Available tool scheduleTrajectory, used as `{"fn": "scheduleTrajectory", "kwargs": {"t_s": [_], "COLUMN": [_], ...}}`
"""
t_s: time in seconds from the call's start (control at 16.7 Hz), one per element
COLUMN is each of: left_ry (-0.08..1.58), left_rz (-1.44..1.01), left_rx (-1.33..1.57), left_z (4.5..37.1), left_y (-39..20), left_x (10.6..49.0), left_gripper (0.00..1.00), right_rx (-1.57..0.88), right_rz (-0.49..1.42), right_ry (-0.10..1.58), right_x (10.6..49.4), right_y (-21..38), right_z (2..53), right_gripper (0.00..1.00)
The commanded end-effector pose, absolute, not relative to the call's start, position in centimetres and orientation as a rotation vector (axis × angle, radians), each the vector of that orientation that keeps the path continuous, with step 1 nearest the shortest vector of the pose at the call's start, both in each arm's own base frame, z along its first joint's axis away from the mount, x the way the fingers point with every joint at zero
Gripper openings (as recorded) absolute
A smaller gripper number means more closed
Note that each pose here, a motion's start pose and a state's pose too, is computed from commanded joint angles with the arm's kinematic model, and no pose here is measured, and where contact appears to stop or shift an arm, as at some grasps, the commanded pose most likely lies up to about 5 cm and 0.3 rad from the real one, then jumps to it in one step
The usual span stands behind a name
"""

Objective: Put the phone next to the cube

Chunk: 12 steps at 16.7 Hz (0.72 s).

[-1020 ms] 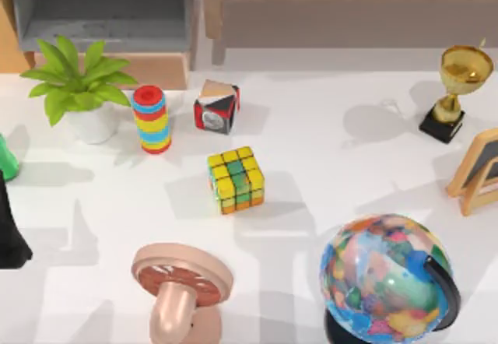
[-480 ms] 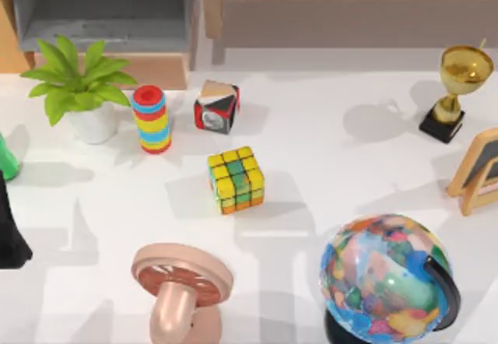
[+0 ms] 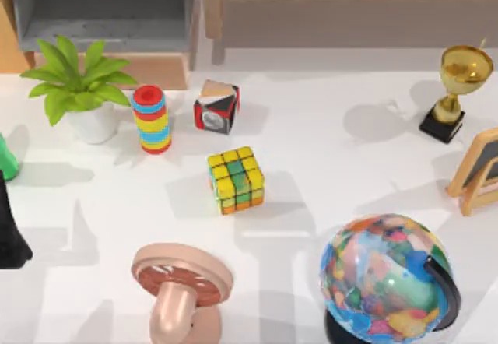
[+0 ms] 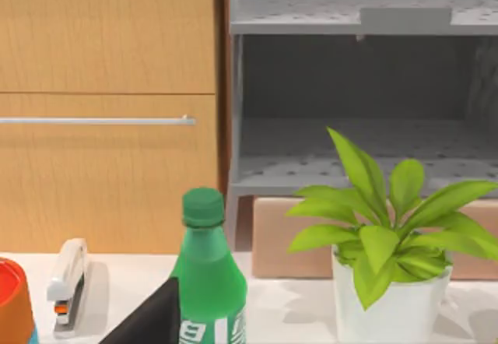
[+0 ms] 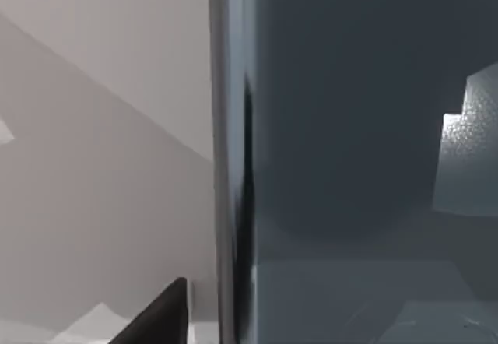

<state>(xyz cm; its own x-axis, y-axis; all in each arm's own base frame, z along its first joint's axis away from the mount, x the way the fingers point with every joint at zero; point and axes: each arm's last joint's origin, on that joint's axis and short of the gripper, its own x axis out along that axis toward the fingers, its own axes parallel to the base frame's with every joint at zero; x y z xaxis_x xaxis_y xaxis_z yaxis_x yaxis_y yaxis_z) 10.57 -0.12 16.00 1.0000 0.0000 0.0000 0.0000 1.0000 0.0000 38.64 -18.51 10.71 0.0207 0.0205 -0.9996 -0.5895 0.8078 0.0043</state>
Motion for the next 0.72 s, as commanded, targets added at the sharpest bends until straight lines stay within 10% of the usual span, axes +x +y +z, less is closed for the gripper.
{"fn": "scheduleTrajectory", "kwargs": {"t_s": [0.54, 0.72], "left_ry": [0.000, 0.000], "left_rz": [0.000, 0.000], "left_rx": [0.000, 0.000], "left_z": [16.00, 16.00], "left_y": [-0.12, -0.12], "left_x": [10.57, 10.57], "left_gripper": [1.00, 1.00], "right_rx": [-0.481, -0.481], "right_rz": [0.502, 0.502], "right_ry": [1.488, 1.488], "right_x": [38.64, 38.64], "right_y": [-18.51, -18.51], "right_z": [10.71, 10.71], "right_gripper": [0.02, 0.00]}}
